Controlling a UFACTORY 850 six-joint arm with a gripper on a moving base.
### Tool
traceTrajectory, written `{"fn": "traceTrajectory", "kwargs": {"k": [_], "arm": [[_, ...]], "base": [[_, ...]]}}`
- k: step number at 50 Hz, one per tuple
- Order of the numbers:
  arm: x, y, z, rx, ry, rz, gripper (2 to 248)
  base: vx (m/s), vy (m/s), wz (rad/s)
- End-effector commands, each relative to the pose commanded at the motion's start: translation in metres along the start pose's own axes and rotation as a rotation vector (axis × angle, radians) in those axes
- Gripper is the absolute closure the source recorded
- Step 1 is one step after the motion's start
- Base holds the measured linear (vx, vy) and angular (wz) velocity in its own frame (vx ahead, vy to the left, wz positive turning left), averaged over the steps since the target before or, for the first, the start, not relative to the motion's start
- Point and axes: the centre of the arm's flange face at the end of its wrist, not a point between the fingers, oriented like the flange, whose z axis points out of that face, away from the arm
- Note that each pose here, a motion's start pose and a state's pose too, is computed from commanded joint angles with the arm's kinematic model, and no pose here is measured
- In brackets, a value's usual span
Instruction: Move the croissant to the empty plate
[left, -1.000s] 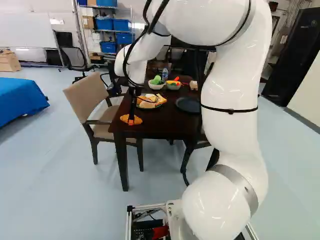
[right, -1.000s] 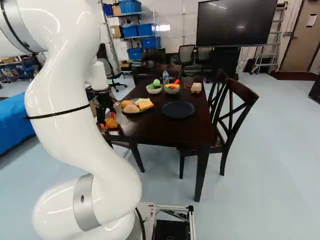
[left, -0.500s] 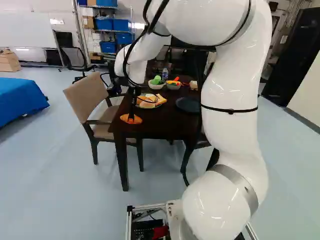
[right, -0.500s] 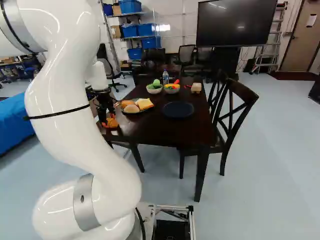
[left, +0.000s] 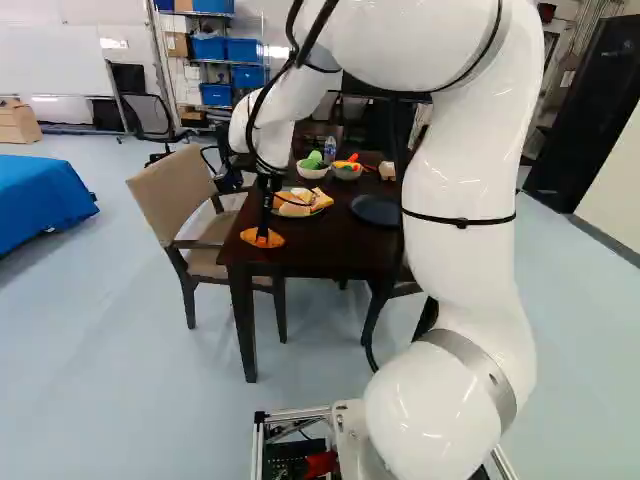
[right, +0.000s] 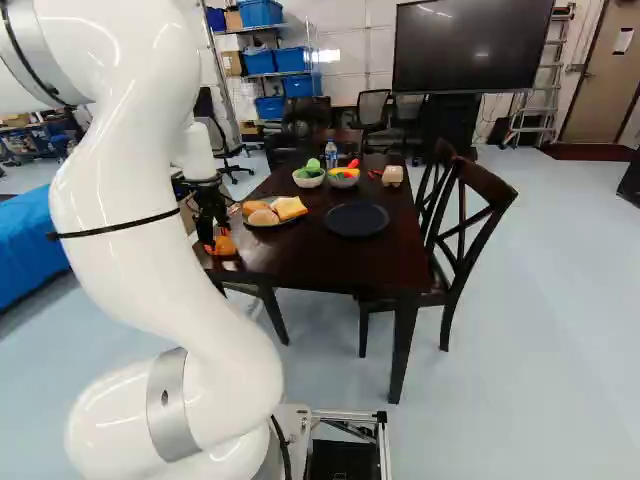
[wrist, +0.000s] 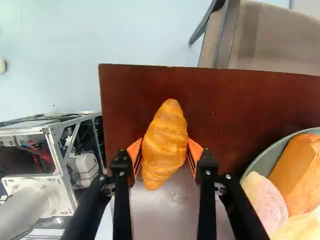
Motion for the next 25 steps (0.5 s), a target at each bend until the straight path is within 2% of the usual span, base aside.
{"fn": "traceTrajectory", "kwargs": {"k": [1,25], "arm": [[0.0000,0.0000,0.0000,0.000,0.000,0.000,120],[0.0000,-0.0001,-0.0003,0.000,0.000,0.000,119]], "base": [[0.000,0.000,0.000],[0.000,0.000,0.000]]}}
